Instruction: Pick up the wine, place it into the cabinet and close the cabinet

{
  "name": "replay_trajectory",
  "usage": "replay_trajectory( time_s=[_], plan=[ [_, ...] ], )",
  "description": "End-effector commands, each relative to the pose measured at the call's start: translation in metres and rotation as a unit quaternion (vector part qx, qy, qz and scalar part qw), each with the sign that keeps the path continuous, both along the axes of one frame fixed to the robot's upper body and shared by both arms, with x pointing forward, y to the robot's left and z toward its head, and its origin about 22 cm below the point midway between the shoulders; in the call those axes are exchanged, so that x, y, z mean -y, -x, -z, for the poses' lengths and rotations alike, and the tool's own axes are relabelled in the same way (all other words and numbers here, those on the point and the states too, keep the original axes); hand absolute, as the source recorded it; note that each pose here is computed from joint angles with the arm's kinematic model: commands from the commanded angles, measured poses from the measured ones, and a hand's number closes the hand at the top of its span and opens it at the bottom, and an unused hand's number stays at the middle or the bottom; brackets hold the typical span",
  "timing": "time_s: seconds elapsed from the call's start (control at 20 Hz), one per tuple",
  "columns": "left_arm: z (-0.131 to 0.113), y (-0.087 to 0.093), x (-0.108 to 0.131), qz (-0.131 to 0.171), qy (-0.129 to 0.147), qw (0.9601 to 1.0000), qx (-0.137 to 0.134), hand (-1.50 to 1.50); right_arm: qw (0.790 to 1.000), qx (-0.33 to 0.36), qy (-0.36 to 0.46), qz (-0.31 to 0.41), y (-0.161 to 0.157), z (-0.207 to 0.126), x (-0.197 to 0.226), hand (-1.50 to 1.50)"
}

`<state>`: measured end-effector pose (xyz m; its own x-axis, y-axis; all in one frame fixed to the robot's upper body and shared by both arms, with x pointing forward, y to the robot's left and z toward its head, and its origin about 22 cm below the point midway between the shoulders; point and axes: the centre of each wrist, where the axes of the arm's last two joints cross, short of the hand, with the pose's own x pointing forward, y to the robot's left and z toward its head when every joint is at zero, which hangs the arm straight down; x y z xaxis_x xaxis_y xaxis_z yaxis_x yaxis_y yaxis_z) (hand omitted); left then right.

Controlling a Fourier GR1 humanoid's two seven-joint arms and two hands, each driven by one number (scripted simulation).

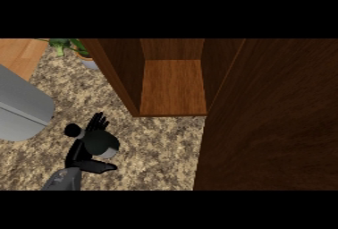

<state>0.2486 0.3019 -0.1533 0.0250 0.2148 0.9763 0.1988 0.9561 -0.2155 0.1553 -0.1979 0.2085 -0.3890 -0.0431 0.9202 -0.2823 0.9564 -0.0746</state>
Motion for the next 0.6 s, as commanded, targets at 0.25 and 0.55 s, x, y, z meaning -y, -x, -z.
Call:
replay_trajectory(
  time_s=[0.25,0.55],
  plan=[
    [-0.007,-0.023,0.026,-0.007,0.057,0.9964,0.063,1.50,1.000,-0.001,-0.025,-0.015,0.007,-0.003,0.008,-1.50],
    [-0.004,-0.023,0.031,0.006,0.085,0.9951,0.050,1.50,1.000,-0.009,-0.012,-0.017,0.017,-0.003,0.002,-1.50]
  ],
)
